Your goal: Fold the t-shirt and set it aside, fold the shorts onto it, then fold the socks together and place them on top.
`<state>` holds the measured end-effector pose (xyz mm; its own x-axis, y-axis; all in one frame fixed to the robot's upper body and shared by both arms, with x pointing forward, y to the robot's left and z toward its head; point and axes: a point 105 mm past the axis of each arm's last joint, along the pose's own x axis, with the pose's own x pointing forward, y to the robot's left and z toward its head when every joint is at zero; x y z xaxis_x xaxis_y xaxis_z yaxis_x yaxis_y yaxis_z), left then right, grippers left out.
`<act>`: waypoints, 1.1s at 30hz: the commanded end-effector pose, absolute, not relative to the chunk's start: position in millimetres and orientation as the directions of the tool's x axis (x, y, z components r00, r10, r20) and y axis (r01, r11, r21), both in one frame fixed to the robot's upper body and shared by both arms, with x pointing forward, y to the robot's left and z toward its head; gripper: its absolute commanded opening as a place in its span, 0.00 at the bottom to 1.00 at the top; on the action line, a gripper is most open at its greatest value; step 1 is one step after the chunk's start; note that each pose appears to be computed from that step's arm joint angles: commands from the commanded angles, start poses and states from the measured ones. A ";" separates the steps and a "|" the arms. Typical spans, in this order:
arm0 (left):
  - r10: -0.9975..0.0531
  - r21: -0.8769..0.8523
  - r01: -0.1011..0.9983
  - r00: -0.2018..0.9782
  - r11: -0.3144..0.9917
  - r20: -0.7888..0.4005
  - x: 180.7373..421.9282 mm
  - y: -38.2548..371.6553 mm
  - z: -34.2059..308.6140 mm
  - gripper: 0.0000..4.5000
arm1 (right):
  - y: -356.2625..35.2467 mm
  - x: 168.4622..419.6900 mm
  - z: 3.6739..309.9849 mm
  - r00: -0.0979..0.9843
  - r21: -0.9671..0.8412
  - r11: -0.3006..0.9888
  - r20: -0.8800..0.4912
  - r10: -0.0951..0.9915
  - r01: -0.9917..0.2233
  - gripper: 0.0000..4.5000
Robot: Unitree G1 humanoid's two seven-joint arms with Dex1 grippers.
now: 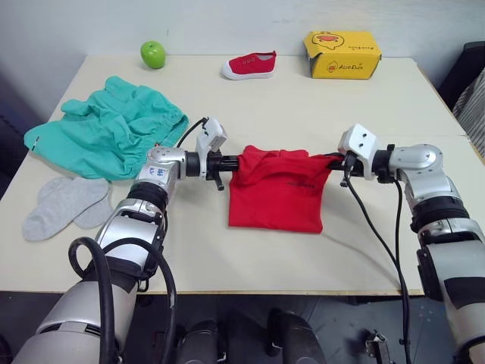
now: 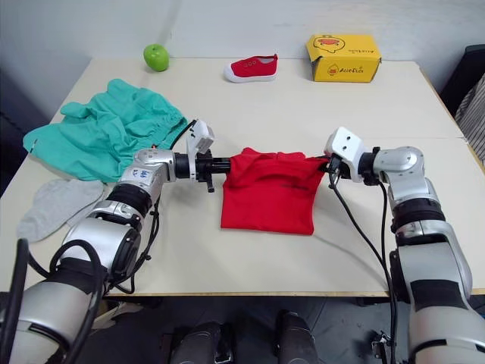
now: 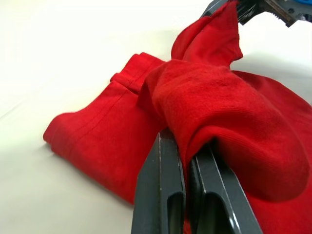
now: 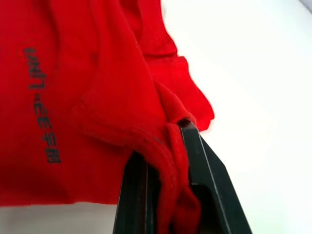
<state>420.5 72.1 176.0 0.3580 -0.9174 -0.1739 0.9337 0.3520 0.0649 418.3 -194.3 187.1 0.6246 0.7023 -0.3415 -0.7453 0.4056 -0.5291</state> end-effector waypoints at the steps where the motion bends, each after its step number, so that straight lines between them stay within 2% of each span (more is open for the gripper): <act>1: -0.907 0.095 0.909 0.413 0.406 -0.085 428.9 74.8 203.3 0.01 | -191.6 422.5 205.2 0.641 -0.566 0.415 -0.285 0.712 -0.712 0.00; 8: -0.882 0.050 0.883 0.469 0.467 -0.049 432.7 84.5 196.7 0.01 | -178.9 427.8 209.9 0.643 -0.576 0.426 -0.242 0.726 -0.698 0.00; 13: -0.844 0.047 0.850 0.527 0.525 -0.103 437.0 86.1 178.2 0.01 | -173.6 434.4 194.8 0.670 -0.553 0.460 -0.266 0.693 -0.695 0.00; 18: -0.797 0.024 0.806 0.589 0.591 -0.137 443.6 87.3 170.2 0.01 | -168.8 443.4 186.3 0.714 -0.479 0.559 -0.243 0.656 -0.677 0.00; 22: -0.745 0.051 0.756 0.652 0.652 -0.138 451.1 90.6 173.2 0.20 | -170.5 450.1 191.9 0.768 -0.431 0.655 -0.162 0.620 -0.620 0.21; 26: -0.684 0.064 0.693 0.720 0.718 -0.116 458.8 98.4 179.4 0.48 | -182.2 458.3 201.3 0.844 -0.383 0.765 -0.077 0.531 -0.517 0.52; 30: -0.583 0.014 0.582 0.813 0.813 0.015 470.2 109.7 204.8 0.76 | -200.2 462.5 204.9 0.899 -0.228 0.875 0.000 0.438 -0.426 0.83; 32: -0.565 -0.026 0.567 0.823 0.823 0.054 472.0 111.5 213.1 0.90 | -210.0 461.6 202.5 0.914 -0.190 0.898 0.009 0.406 -0.397 0.97; 33: -0.566 -0.031 0.568 0.823 0.823 0.057 472.1 111.4 214.2 0.91 | -212.6 461.0 201.7 0.916 -0.185 0.901 0.010 0.400 -0.392 0.99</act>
<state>469.8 112.9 193.4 0.8197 -0.5726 -0.0119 0.5722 0.8197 -0.0265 460.8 -203.0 189.2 0.9025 0.4287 -0.0420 -0.4277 0.8801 -0.2060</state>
